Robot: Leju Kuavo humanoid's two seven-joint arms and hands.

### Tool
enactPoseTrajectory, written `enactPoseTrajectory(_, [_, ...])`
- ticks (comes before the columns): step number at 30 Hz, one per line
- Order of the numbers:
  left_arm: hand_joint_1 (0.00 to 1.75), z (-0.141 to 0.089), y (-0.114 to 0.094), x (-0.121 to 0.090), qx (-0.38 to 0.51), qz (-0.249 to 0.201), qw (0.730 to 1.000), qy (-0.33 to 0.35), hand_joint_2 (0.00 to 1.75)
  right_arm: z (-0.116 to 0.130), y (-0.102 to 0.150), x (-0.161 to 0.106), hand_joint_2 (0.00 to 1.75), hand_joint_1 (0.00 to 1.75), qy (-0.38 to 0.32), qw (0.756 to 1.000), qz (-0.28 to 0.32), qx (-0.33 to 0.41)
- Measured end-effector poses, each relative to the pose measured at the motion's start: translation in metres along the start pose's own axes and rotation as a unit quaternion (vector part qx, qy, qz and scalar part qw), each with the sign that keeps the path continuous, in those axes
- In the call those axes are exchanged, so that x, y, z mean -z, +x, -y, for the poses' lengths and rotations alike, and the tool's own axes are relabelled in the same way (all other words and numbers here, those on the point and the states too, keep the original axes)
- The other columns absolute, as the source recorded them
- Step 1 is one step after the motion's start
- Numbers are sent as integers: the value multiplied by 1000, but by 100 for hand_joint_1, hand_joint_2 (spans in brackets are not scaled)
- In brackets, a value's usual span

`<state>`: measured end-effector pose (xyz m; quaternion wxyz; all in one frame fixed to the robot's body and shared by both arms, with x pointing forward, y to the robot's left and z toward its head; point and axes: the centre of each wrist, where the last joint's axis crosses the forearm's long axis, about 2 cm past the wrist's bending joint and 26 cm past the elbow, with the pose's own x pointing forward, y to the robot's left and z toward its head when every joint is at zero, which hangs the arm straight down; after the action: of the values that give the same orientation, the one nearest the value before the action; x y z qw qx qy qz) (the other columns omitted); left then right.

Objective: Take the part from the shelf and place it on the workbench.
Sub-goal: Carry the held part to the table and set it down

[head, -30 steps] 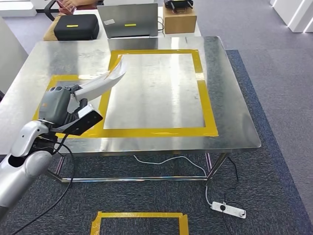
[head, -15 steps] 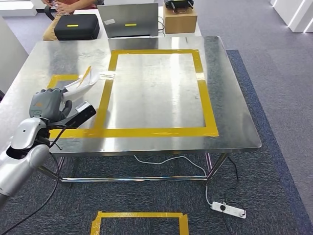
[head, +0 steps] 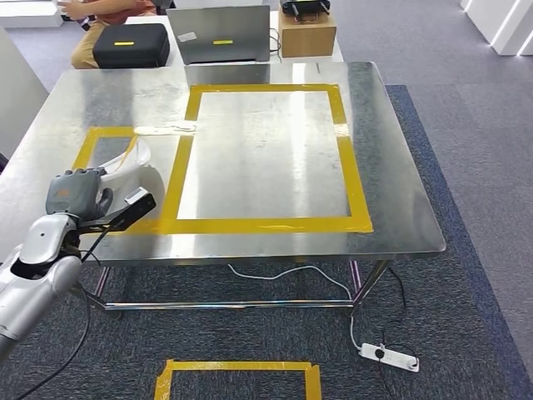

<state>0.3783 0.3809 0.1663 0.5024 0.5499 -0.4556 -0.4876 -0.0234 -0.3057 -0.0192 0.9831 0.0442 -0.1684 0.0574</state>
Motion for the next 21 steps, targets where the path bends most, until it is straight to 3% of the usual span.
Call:
enactPoseTrajectory(3, [0, 6, -2, -2, 3, -3, 1000, -9, 175, 0, 0, 1, 0, 0, 0, 1000, 0, -1])
enactPoseTrajectory(5, [0, 8, -4, -3, 3, -4, 1000, -12, 175, 1, 0, 1, 0, 0, 0, 1000, -1, -2])
enactPoseTrajectory(9, [0, 10, -6, -2, -20, -2, 1000, -10, 0, 1, 0, 2, 0, 0, 0, 1000, -2, -6])
enactPoseTrajectory(21, [0, 0, -4, 2, -157, 34, 987, 30, 0, 4, -1, 3, 0, 0, -2, 1000, 0, -9])
